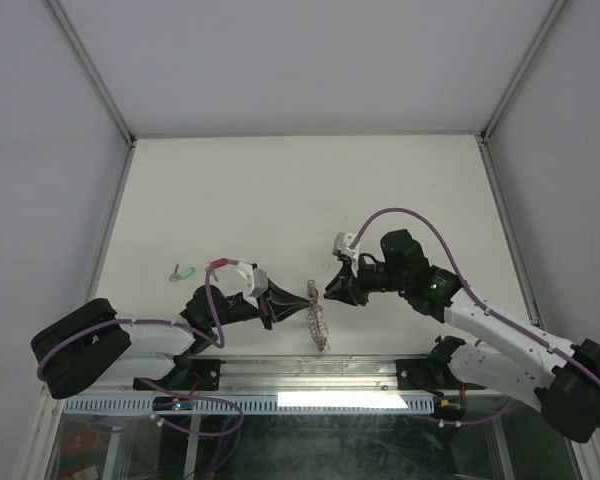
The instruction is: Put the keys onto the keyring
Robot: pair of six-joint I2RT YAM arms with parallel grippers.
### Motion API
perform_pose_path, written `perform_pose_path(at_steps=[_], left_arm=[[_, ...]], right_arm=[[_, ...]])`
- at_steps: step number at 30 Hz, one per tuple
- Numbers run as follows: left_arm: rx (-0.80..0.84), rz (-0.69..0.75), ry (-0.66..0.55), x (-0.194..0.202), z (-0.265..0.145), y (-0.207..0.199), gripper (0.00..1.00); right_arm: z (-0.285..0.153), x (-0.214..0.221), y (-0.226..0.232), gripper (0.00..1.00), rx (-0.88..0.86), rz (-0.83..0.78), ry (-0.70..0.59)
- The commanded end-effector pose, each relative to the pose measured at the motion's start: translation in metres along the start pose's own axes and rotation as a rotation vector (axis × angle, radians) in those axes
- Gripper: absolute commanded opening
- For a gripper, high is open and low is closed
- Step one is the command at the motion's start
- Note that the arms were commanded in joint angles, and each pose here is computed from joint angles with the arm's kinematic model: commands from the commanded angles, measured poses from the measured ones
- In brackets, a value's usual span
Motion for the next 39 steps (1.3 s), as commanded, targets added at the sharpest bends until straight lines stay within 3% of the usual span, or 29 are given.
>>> perform_pose_path(at_steps=[1,16,22,39], left_arm=[[-0.022,0.020,-0.111,-0.021,0.001,0.002,0.00],[-0.002,-0.005,-0.174,-0.028,0.004,0.000,0.00],[0.001,0.004,-0.171,-0.029,0.004,-0.001,0.00],[0.002,0.009,-0.152,-0.027,0.003,-0.001,0.00]], right_arm=[[0.000,-0.014,0.012,0.22,-0.088,-0.010,-0.017],[-0.003,-0.021,0.016,0.26,-0.105,-0.081,-0.076],[-0.003,-0.014,0.018,0.33,-0.121,-0.102,-0.109],[0.017,-0.005,0.027,0.37,-0.172,-0.105,-0.080]])
Point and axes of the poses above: each gripper's point midway between its finger pads, its own z axis out along the fingers, its own y axis along the line the jaws close on, x = y × z, the point moved 3 cm from there along -z, back along the fingers, and after that the axes turned 6 degrees about z, right-handed, at the moved point
